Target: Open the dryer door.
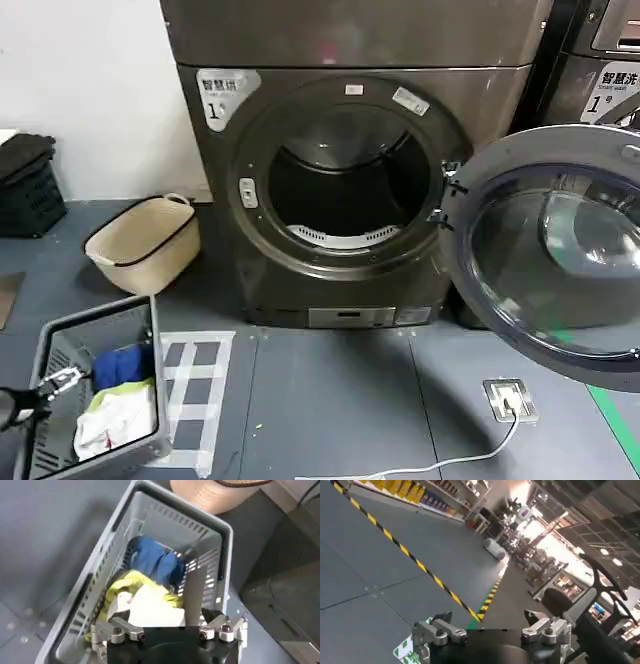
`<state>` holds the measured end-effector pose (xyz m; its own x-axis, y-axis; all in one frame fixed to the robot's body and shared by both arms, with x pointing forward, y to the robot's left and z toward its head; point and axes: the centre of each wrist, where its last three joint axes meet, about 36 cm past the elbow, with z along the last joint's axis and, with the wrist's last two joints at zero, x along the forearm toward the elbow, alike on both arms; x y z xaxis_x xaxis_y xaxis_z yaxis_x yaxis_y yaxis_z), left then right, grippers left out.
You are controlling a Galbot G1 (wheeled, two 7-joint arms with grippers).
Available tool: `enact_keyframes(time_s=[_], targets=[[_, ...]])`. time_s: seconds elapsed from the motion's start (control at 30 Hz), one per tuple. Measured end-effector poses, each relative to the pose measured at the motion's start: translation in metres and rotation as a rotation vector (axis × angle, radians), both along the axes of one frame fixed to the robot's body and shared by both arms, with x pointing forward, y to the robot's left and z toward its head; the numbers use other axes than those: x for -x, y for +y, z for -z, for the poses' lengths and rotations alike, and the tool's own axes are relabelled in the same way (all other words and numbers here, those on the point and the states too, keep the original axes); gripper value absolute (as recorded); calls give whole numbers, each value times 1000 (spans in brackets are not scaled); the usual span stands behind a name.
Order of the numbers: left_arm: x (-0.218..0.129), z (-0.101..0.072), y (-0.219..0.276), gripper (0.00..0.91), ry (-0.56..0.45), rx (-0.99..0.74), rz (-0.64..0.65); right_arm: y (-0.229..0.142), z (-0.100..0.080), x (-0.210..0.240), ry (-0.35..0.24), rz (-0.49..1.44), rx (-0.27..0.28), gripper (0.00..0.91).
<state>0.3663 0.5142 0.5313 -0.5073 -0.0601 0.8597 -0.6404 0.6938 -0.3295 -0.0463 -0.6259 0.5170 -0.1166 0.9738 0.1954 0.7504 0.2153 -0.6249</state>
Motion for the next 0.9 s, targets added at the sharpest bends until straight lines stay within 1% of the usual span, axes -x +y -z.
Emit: enact_keyframes(time_s=[0.4,0.57,0.77,0.9], targets=[[0,5,7,907,35,39,-15,0,2,3,-29,-8,19,907],[1,5,8,907,45,60,-19,1,3,6,-56,-18,25,907],[2,3,2,907,48,62,-4,2,2,5,-71,-41,37,907],[2,1,0,907,45,57,0,2,3,5,-79,-37,33,907]])
